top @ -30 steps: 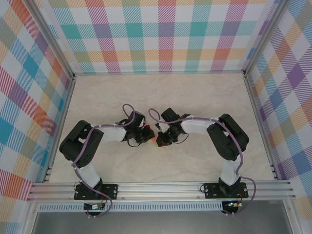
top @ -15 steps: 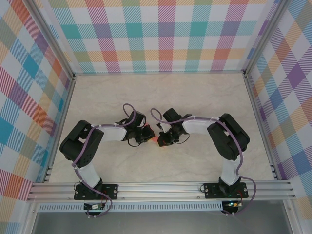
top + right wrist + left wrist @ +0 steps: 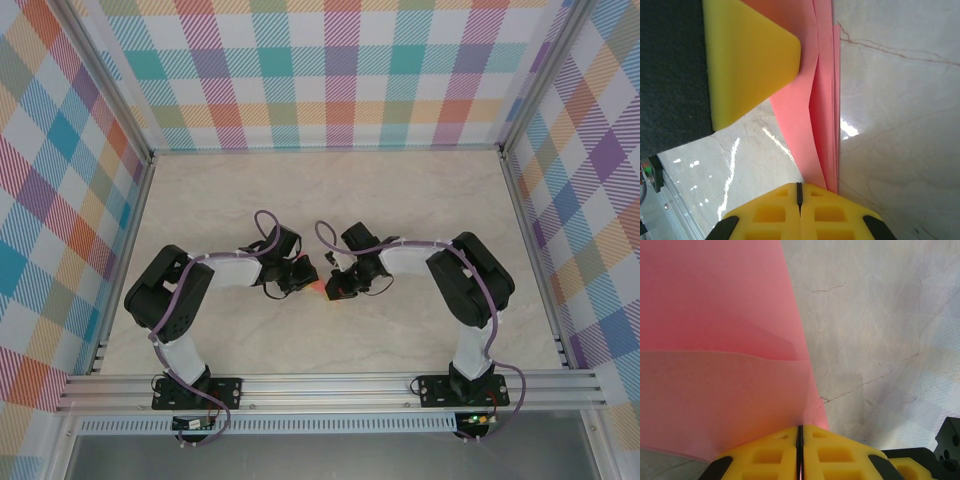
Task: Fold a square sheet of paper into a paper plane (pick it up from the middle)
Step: Fold the wing for the fifth time at the center of the table.
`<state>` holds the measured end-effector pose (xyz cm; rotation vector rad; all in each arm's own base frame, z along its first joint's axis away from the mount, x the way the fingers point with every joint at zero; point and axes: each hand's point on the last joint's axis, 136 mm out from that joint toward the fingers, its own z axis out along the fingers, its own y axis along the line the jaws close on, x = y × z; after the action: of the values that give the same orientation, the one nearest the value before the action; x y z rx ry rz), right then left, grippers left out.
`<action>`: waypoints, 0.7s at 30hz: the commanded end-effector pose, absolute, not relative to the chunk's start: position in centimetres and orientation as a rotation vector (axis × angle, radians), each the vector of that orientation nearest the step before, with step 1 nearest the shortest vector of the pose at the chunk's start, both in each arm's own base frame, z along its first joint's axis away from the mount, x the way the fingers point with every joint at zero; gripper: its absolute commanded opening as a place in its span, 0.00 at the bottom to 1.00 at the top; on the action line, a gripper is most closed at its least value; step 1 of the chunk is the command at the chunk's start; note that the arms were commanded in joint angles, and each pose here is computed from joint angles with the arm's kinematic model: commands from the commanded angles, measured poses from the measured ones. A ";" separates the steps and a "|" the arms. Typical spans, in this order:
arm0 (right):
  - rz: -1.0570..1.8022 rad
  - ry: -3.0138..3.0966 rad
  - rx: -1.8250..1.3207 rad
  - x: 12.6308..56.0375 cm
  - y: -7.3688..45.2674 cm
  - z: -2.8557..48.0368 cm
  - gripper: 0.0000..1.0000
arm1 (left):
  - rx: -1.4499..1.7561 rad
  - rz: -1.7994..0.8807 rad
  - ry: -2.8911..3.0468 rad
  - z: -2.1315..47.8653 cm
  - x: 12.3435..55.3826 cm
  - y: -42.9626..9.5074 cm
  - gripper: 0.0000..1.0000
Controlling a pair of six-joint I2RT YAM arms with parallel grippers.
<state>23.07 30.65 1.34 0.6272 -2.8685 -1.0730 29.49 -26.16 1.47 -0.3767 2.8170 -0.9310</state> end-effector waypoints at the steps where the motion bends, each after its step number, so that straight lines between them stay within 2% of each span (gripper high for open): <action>1: -0.895 -2.814 0.544 19.8 27.0 -1.1 0.00 | -0.482 -0.483 3.004 -5.0 26.0 -20.6 0.09; 10: -0.941 -2.849 0.490 19.4 25.4 0.7 0.00 | -0.471 -0.515 2.995 -4.8 26.3 -20.9 0.09; 15: -1.070 -2.887 0.549 21.4 27.4 4.3 0.01 | -0.446 -0.571 2.978 -4.3 26.6 -21.7 0.09; 21: -1.125 -2.886 0.623 23.2 31.0 5.0 0.01 | -0.438 -0.612 2.968 -4.1 26.9 -22.2 0.09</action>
<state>22.53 29.26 4.66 0.5976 -2.8959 -1.0949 29.56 -26.28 1.53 -0.3503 2.8154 -0.9335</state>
